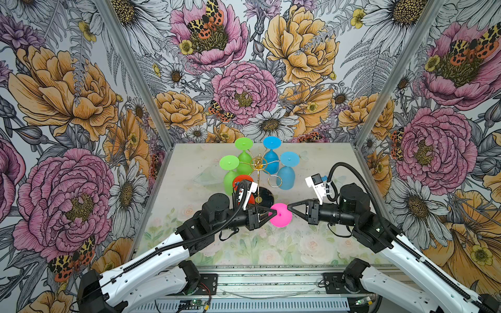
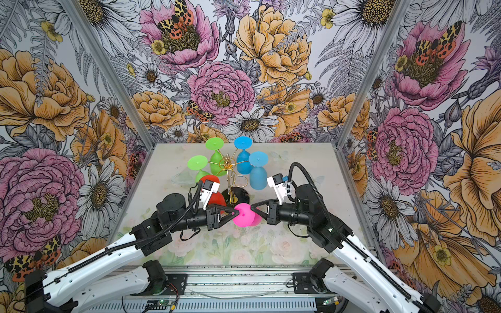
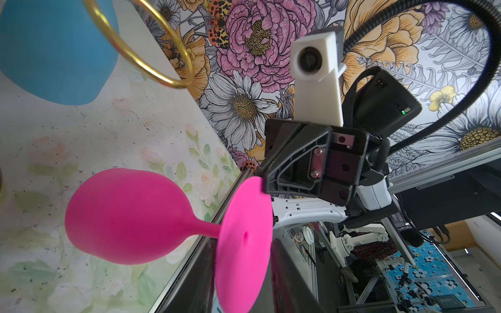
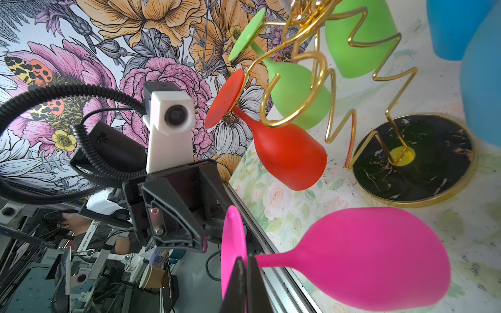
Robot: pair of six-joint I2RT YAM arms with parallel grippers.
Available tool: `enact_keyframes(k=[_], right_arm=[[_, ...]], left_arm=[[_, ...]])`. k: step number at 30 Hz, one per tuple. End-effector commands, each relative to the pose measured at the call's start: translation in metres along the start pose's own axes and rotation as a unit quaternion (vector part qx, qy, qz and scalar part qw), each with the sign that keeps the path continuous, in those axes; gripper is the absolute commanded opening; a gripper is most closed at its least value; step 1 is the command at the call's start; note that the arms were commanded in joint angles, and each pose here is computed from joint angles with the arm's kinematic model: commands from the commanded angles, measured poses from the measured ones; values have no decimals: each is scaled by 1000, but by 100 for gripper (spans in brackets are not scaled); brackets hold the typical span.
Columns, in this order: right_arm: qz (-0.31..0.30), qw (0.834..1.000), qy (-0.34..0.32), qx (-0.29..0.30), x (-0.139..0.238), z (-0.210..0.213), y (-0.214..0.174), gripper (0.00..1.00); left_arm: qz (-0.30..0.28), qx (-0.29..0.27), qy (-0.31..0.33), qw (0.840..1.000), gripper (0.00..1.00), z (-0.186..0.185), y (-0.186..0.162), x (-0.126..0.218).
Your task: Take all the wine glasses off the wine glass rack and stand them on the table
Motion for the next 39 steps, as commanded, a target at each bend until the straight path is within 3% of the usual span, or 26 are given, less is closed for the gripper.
enact_keyframes(k=[1,7,13,19,20,23,28,34,39], right_arm=[[-10,1000,8,21,1,6,3,0],[-17,1000,10,23,4,9,4,0],[-20,1000,9,22,5,9,5,0],[-14,1000,7,19,4,7,3,0],[-14,1000,7,17,5,7,2,2],[-11,1000,1,16,11,10,0,22],[-27,999,-29,16,29,11,3,40],[-62,987,-147,-11,50,-25,15,50],[-52,978,-197,-45,49,-56,25,54]], left_arm=[[-5,-3,-29,1000,28,-9,0,-1],[0,-3,-33,999,21,-10,-3,0],[2,-5,-38,999,4,-11,-4,0],[5,-7,-42,999,0,-13,-5,0],[6,-8,-44,999,0,-13,-5,0],[8,-10,-49,999,0,-16,-6,1],[11,-33,-52,998,0,-17,-10,2],[33,-108,-44,993,0,-26,-24,3],[66,-226,-26,971,0,-41,-41,-3]])
Point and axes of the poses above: each gripper's point midway between its finger pads, its own x axis back along the fingers, its own z axis along the line the jaws close on, y = z × x, the point moved 1 cm from there along x, back along the fingers, and after that the axes turned 12 degrees about -x, right-handed, at the moved point
